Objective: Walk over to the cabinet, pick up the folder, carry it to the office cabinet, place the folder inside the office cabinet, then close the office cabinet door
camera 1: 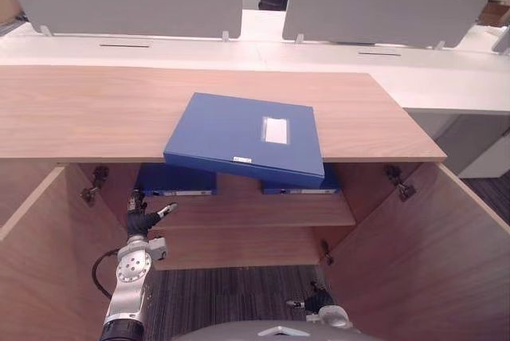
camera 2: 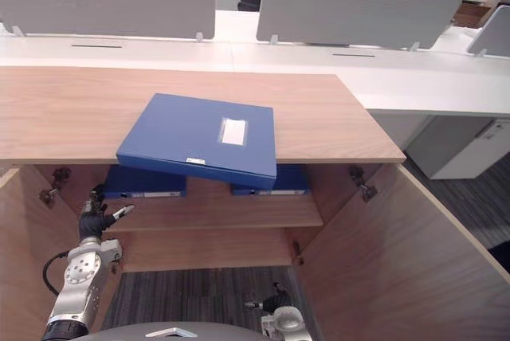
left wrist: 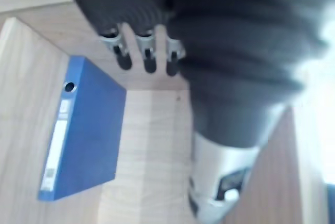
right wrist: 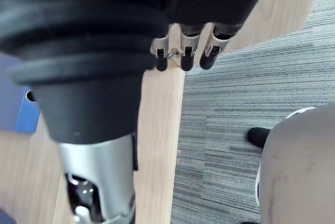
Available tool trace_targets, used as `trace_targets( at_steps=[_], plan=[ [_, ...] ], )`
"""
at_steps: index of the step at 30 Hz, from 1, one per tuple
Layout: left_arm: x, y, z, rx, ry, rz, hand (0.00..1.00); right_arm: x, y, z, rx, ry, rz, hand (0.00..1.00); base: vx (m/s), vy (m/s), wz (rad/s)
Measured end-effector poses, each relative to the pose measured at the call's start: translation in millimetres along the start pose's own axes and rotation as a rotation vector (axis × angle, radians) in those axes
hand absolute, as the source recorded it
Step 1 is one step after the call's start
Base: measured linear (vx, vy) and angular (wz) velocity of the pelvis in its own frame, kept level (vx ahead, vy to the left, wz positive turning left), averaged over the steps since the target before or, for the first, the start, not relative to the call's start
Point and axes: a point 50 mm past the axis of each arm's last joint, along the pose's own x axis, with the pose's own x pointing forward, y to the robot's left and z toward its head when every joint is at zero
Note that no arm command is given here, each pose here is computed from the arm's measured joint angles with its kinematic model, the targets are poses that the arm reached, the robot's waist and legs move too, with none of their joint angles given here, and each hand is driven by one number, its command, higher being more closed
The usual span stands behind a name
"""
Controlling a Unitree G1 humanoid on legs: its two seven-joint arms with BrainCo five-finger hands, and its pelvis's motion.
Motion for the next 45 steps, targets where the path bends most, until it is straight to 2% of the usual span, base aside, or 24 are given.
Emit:
trace_targets(
  at_steps=[10, 13, 19, 21, 29, 39, 45],
  plan=[
    [-9.2, -8.0, -9.3, -0.064, 0.038, -0.026, 0.00, -0.9, 6.1, 0.3, -0.029, -0.005, 0.027, 0.00, -0.03, -0.003, 0.08],
    [-22.8, -36.1, -25.5, -0.099, 0.115, -0.195, 0.00, -0.9, 8.2, 1.6, -0.044, -0.011, 0.043, 0.00, 0.00, 0.000, 0.00],
    [-62.3, -81.4, -78.5, -0.036, 0.383, -0.535, 0.00, 0.1, 12.2, 7.9, -0.062, -0.030, 0.073, 0.00, 0.00, -0.004, -0.02],
    [-64.1, -86.0, -78.3, -0.043, 0.386, -0.576, 0.00, 0.4, 12.7, 9.3, -0.064, -0.033, 0.083, 0.00, -0.01, -0.017, -0.04],
    [-52.6, -84.3, -64.5, -0.023, 0.320, -0.595, 0.00, 1.3, 13.9, 13.8, -0.116, -0.052, 0.092, 0.00, -0.01, -0.015, -0.05],
    [-52.3, -82.7, -64.7, 0.081, 0.293, -0.619, 0.00, 1.5, 14.1, 14.3, -0.123, -0.052, 0.092, 0.00, -0.01, -0.002, -0.01],
    [-44.1, -72.5, -54.5, 0.162, 0.221, -0.556, 0.00, 1.5, 13.8, 13.9, -0.123, -0.051, 0.091, 0.00, -0.01, -0.001, 0.00]
  ],
)
